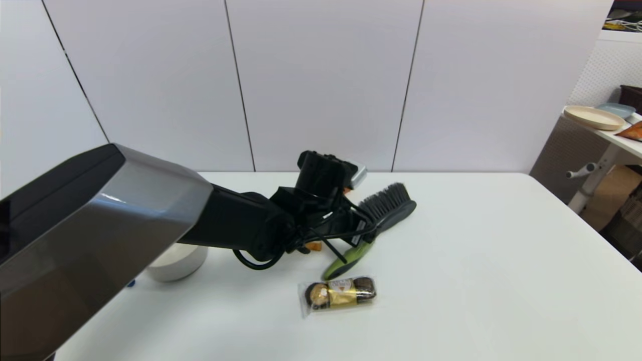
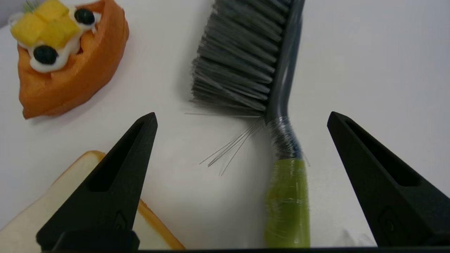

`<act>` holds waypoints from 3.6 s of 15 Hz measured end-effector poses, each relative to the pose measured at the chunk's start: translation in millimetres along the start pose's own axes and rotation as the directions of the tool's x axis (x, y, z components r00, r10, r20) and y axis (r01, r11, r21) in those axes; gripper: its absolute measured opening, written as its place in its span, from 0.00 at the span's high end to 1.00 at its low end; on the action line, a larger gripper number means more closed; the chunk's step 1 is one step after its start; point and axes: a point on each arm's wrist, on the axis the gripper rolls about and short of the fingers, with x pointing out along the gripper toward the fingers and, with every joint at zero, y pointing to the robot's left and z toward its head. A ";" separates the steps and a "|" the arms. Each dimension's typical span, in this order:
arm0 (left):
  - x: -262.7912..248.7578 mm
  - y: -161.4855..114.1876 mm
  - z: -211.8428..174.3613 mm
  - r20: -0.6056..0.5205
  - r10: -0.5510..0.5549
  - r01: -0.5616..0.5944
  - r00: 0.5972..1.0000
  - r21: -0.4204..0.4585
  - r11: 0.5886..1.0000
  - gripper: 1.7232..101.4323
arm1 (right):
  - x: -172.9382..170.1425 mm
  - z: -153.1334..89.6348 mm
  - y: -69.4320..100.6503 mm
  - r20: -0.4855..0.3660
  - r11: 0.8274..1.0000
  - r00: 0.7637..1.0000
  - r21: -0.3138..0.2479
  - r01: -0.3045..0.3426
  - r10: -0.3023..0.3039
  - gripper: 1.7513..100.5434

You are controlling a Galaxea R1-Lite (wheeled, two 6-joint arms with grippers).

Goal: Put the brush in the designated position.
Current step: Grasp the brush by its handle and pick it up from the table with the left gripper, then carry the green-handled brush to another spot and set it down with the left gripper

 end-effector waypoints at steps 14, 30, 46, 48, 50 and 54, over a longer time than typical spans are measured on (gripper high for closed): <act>37.4 -17.9 -29.0 -0.100 -0.020 0.021 0.995 0.018 1.000 0.30 | 0.0 0.0 0.0 0.000 1.000 1.000 0.000 0.000 0.000 0.03; 24.3 -18.3 -7.8 -0.038 -0.021 0.021 0.999 0.016 1.000 0.76 | 0.0 0.0 0.0 0.000 1.000 1.000 0.000 0.000 0.000 0.03; -132.4 80.9 100.0 0.382 0.187 -0.268 0.905 0.173 0.948 0.76 | 0.0 0.0 0.0 0.000 1.000 1.000 0.000 -0.001 0.001 0.03; -167.9 122.4 95.1 0.377 0.234 -0.327 0.896 0.204 0.923 0.76 | 0.0 0.0 0.0 0.000 1.000 1.000 0.000 0.000 0.000 0.03; -201.1 162.8 81.5 0.366 0.281 -0.378 0.887 0.227 0.898 0.76 | 0.0 0.0 0.0 0.000 1.000 1.000 0.000 0.000 0.000 0.03; -252.8 229.3 45.3 0.342 0.305 -0.410 0.889 0.298 0.862 0.76 | 0.0 0.0 0.0 0.000 1.000 1.000 0.000 0.000 0.000 0.03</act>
